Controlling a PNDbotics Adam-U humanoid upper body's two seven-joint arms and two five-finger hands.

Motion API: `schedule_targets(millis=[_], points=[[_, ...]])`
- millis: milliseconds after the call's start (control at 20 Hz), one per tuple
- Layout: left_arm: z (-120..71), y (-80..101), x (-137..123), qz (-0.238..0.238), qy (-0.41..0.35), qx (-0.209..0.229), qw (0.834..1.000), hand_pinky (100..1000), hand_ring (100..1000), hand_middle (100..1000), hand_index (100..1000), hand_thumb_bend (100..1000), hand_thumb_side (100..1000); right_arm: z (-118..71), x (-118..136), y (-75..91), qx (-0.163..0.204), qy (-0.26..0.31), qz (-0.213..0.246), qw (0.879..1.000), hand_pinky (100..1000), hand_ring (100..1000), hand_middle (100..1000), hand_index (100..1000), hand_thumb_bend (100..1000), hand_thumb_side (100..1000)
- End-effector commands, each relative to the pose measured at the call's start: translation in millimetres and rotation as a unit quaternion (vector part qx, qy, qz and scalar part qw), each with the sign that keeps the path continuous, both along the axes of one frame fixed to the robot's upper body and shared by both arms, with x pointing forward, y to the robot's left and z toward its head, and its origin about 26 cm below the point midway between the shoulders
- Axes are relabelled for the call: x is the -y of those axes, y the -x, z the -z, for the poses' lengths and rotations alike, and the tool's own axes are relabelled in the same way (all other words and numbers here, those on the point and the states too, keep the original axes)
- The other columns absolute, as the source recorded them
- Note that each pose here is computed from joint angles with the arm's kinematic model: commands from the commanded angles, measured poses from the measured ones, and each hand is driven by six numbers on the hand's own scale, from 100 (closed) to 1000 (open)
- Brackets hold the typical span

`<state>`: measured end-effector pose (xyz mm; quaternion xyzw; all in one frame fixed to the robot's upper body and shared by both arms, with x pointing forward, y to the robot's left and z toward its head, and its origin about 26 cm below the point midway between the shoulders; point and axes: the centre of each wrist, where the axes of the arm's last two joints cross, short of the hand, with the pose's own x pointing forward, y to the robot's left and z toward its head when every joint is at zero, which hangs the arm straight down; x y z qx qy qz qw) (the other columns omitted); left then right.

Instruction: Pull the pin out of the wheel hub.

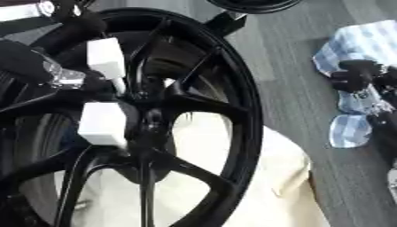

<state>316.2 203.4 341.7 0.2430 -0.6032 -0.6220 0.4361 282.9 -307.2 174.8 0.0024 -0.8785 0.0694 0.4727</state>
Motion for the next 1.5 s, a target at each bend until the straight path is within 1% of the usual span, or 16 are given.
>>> schedule_targets(millis=[50,250,450,500,550,650,850,1000,1200,1250,1500], points=[[-2.1,-1.2,-2.8,-0.007,-0.012,-0.004,1.0,977,913,825,883,511,484,-5.6,-0.3,0.9,0.008,0.009,0.002,1.0,761,731,702,572,327,430],[-0.7,-3.0,-3.1,-0.003,-0.018,-0.006,1.0,971,904,814,875,513,478,-5.6,-1.3,0.6,0.008,0.008,0.001,1.0,761,731,702,572,327,431],[-0.2,-3.3,-2.7,0.002,-0.017,-0.004,1.0,963,891,796,865,461,500,-5.6,-2.0,0.4,0.009,0.008,0.001,1.0,762,731,703,572,321,430],[-0.2,-3.5,-2.8,0.004,-0.016,-0.004,1.0,960,887,789,864,432,505,-5.6,-2.1,0.3,0.009,0.008,0.001,1.0,762,731,702,572,326,433],[-0.1,-3.6,-2.9,0.005,-0.015,-0.003,1.0,960,886,784,863,421,506,-5.6,-2.3,0.2,0.009,0.008,0.001,1.0,762,730,702,572,326,433],[0.0,-3.6,-3.1,0.01,-0.01,-0.004,1.0,962,887,789,870,408,519,-5.5,-2.6,0.2,0.009,0.008,0.001,1.0,762,730,702,572,325,434],[-3.5,-0.9,-2.3,0.022,-0.002,0.0,1.0,961,885,796,874,403,517,-5.1,-2.9,0.2,0.007,0.008,0.001,1.0,763,730,702,572,323,429],[-6.0,1.5,-1.8,0.023,0.005,0.009,1.0,953,876,774,860,383,498,-4.7,-2.9,0.3,0.006,0.008,0.002,1.0,763,730,702,572,326,434],[-4.3,1.1,-1.6,0.018,0.009,0.013,1.0,939,859,743,841,360,472,-4.6,-3.4,0.2,0.006,0.007,0.001,1.0,763,730,701,571,326,435],[-3.6,0.7,-1.6,0.017,0.009,0.014,1.0,931,843,719,832,344,458,-4.6,-3.5,0.1,0.006,0.006,0.001,1.0,763,730,701,571,326,435],[-2.8,0.1,-0.1,0.017,0.012,0.014,1.0,911,804,661,793,296,421,-4.7,-3.8,-0.1,0.006,0.004,-0.001,1.0,764,730,702,572,326,435]])
